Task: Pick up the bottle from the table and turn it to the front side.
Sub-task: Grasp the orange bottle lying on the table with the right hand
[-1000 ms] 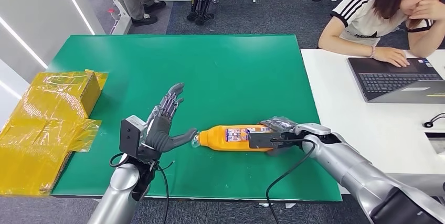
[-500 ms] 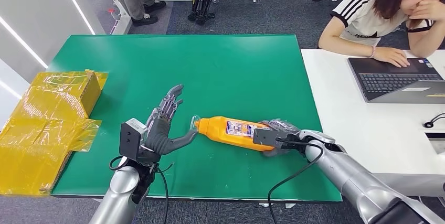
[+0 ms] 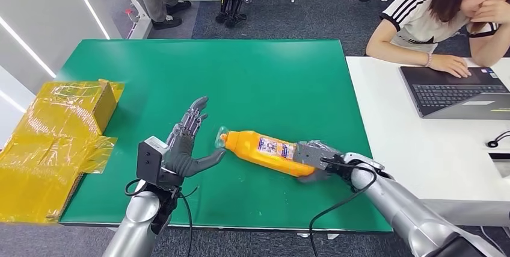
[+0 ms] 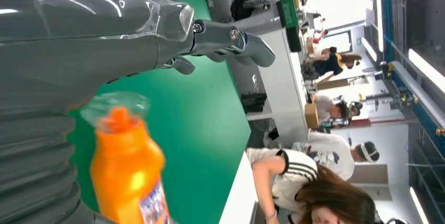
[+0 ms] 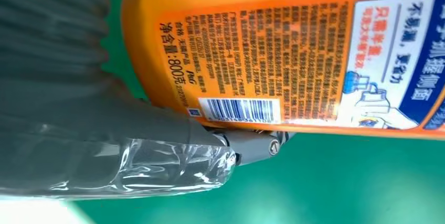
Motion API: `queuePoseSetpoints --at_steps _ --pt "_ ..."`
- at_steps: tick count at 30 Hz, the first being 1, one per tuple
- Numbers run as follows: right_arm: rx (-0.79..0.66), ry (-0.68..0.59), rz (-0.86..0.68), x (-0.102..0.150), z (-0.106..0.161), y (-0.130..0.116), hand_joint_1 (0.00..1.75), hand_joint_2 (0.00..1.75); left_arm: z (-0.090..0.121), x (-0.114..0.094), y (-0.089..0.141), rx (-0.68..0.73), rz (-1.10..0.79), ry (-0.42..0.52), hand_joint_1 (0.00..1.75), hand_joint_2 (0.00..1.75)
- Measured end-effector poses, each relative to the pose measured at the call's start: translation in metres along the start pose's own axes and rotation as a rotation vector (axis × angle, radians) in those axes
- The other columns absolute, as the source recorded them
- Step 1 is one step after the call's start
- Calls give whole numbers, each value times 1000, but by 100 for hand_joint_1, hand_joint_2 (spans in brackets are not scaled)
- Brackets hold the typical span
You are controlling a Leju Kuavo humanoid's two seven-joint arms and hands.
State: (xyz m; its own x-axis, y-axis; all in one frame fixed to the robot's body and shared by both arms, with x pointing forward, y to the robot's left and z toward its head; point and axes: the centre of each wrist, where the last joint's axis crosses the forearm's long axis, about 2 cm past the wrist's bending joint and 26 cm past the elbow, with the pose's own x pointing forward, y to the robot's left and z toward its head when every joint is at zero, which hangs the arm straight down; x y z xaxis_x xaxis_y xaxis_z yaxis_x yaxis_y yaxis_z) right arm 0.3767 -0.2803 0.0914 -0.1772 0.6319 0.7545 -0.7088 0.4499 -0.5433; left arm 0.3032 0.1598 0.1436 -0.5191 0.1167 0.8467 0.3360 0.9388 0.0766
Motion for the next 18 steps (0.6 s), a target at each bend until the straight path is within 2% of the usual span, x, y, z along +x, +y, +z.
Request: queuePoseSetpoints --at_steps 5,9,14,18 --pt "-156 -189 -354 -13 15 43 175 175 6 1 2 42 -82 -22 0 175" --pt "-270 -257 -513 -19 36 77 175 175 12 2 6 68 -132 -34 0 175" --pt "-426 -335 -616 -19 58 96 175 175 18 5 11 80 -166 -41 0 175" --pt "-540 -403 -600 -1 67 108 175 175 19 6 12 56 -166 -28 0 175"
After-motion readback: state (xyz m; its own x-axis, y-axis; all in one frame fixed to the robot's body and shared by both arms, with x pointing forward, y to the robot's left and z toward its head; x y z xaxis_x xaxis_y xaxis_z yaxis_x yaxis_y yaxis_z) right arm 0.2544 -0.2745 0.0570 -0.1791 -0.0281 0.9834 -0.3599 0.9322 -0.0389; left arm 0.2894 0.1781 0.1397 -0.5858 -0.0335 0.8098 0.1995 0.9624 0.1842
